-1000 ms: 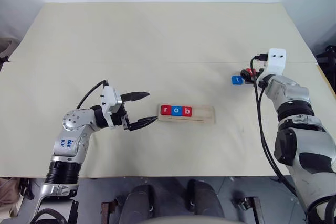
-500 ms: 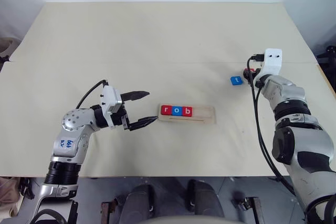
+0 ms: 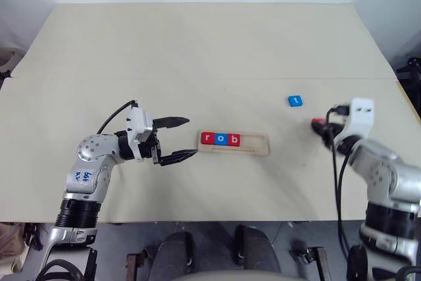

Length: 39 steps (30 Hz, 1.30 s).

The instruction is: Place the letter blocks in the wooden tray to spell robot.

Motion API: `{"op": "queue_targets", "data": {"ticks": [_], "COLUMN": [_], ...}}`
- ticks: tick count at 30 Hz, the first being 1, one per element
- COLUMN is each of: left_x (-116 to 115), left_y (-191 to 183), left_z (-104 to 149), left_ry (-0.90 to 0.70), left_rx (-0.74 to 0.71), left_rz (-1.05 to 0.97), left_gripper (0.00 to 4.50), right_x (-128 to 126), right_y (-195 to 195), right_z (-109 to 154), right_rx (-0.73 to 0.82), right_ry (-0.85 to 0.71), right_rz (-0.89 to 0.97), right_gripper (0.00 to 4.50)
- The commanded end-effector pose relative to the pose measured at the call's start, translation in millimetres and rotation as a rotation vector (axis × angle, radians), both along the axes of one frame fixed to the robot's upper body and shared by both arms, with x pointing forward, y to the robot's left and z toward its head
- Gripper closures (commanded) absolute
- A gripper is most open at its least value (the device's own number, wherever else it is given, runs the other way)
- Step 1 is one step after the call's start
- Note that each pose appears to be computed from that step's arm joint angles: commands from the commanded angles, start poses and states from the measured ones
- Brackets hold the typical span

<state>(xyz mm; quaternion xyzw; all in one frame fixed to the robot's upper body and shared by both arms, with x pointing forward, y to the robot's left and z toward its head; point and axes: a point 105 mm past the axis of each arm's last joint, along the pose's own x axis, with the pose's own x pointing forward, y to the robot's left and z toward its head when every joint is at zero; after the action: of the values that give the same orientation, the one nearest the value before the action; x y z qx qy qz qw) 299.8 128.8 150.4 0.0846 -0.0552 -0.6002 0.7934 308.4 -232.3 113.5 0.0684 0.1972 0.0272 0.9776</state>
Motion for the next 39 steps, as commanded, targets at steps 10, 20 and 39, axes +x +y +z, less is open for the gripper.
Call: {"op": "queue_targets", "data": {"ticks": [10,20,39], "left_x": [1.3,-4.5,-9.3], "left_y": [-3.2,0.3,-2.6], "left_z": [8.5,8.7,16.6], "left_ry": [-0.026,-0.035,-0.071], "left_rx": [-0.019,0.018,0.018], "left_rz": [-0.037,-0.071,-0.056], "left_gripper": [0.00,0.00,0.00], "right_x": [-18.1,-11.6,31.0], "right_y": [14.9,-0.9,-19.1], "right_z": [11.0,43.2,12.0], "right_rx": [-0.004,-0.291,-0.468], "right_ry": [-0.005,-0.049,0.075], "right_rz": [0.063,0.673,1.109], "right_gripper": [1.07,0.04,0.95]}}
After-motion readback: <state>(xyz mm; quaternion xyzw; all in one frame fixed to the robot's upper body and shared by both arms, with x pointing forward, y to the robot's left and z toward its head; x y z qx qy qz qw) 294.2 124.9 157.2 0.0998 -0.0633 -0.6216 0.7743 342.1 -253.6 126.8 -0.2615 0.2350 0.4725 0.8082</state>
